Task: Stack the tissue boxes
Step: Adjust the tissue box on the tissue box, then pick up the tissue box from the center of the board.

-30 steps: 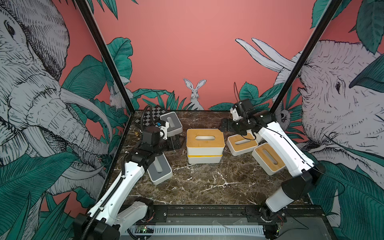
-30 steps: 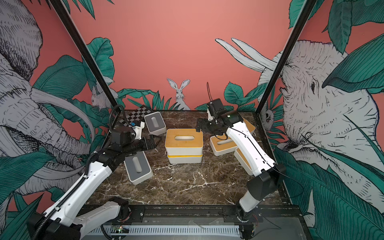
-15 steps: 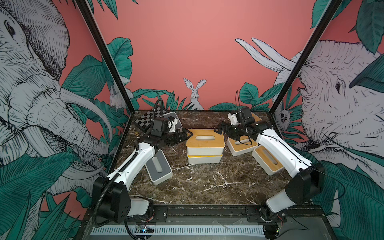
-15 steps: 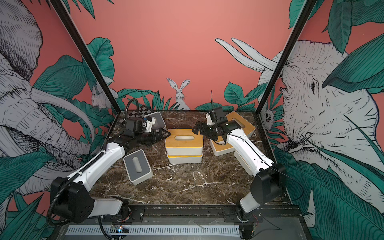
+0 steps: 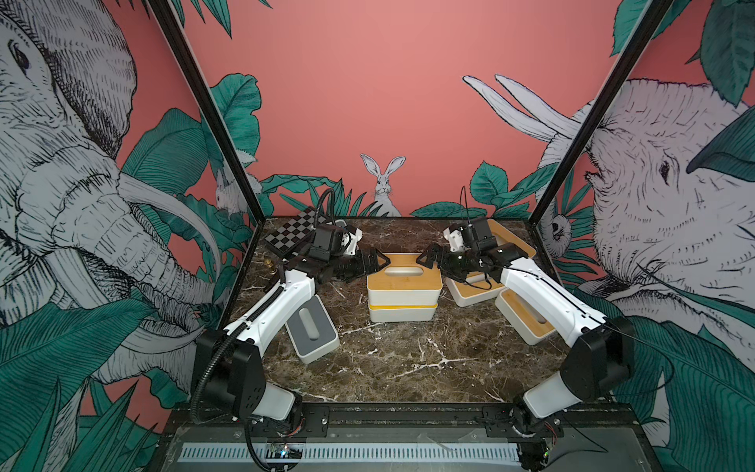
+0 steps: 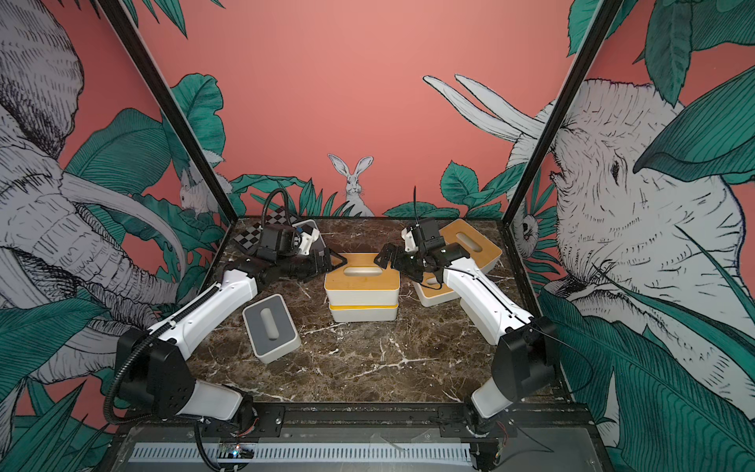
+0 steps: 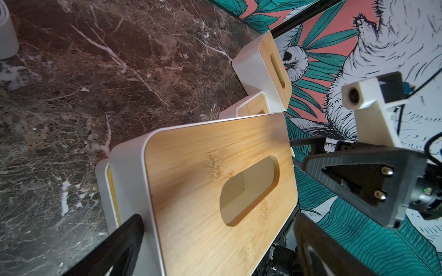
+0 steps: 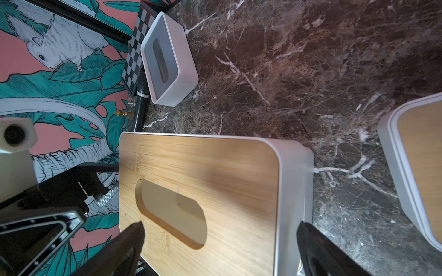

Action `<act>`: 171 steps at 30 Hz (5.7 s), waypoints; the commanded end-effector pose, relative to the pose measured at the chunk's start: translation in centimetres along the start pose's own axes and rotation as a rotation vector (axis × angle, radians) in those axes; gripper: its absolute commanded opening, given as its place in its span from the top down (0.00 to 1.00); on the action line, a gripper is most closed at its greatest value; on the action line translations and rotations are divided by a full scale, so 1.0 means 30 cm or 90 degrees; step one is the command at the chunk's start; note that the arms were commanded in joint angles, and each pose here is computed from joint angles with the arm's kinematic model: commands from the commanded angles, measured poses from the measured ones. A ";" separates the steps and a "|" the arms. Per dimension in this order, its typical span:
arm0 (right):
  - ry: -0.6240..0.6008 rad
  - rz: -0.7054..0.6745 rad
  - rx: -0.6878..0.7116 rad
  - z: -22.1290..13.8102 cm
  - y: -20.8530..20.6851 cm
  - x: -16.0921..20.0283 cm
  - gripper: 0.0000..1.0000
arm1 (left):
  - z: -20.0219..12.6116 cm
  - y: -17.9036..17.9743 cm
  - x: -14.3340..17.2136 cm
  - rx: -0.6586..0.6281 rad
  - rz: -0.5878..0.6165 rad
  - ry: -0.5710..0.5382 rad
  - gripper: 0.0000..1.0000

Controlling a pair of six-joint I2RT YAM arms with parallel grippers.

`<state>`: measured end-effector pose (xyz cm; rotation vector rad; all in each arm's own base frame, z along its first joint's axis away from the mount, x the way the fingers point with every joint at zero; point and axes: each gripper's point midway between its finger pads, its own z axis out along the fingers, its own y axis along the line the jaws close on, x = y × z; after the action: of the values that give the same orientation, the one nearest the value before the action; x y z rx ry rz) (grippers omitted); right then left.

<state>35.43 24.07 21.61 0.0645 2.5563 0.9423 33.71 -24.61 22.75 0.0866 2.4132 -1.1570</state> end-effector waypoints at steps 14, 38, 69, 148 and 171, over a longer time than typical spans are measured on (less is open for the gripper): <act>0.007 0.003 -0.042 0.004 0.090 0.062 0.01 | -0.009 -0.068 0.028 0.041 -0.004 0.009 0.01; -0.008 0.006 -0.005 -0.006 0.061 0.057 0.01 | -0.030 -0.046 0.053 0.011 -0.019 -0.016 0.01; -0.004 -0.002 0.012 0.026 0.061 0.026 0.01 | -0.018 -0.035 0.091 0.023 -0.051 -0.020 0.01; -0.127 0.462 0.479 -0.251 -1.179 -0.468 0.45 | -0.488 0.035 0.033 -0.115 0.296 -0.366 0.00; -0.253 0.359 0.431 -0.498 -0.976 -0.618 0.72 | -0.488 0.054 0.042 -0.120 0.281 -0.375 0.00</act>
<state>48.68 -10.61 15.45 1.1459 2.4827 0.1160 27.38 -12.69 28.88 0.1866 1.8570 -0.6290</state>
